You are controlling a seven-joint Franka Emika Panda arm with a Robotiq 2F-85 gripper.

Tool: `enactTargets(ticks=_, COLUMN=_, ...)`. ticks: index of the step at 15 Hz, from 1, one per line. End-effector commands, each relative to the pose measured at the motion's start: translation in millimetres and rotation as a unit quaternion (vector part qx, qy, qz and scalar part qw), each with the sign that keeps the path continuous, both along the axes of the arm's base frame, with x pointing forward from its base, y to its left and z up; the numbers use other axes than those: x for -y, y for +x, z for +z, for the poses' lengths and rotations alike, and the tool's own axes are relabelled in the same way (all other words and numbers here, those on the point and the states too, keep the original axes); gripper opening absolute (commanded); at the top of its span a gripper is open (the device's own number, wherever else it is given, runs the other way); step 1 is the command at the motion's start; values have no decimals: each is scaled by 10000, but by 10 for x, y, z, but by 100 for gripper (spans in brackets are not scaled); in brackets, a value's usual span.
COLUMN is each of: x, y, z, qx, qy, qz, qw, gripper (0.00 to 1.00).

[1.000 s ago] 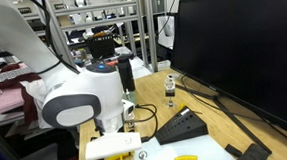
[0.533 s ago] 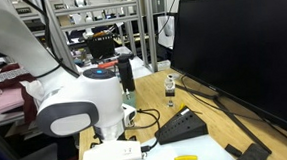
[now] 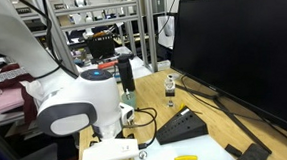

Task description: Put the yellow object on the black stand

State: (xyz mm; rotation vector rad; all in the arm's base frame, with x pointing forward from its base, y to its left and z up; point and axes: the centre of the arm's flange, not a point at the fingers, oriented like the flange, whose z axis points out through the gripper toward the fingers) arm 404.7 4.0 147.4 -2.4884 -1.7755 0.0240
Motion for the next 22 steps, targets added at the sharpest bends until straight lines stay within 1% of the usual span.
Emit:
enactTargets(ticks=1, x=-2, y=-24, z=-98, qx=85, qy=85, qz=-19, qw=9999, gripper=100)
enactTargets(ticks=9, x=12, y=-22, z=-191, qx=85, qy=102, qz=-36, qw=9999, gripper=100)
enactTargets(ticks=11, x=9, y=-14, z=-195, qx=83, qy=102, qz=-19, qw=9999, gripper=98)
enactTargets(ticks=12, x=10, y=-9, z=-197, qx=83, qy=97, qz=-14, qw=9999, gripper=94)
enactTargets(ticks=14, x=11, y=10, z=-191, qx=124, qy=100, qz=5, qw=9999, gripper=69)
enactTargets(ticks=18, x=32, y=75, z=-155, qx=201, qy=87, qz=24, qw=9998, gripper=40)
enactTargets(ticks=19, x=33, y=77, z=-156, qx=189, qy=88, qz=37, qw=9998, gripper=36)
enactTargets(ticks=22, x=29, y=80, z=-166, qx=166, qy=91, qz=67, qw=9998, gripper=36)
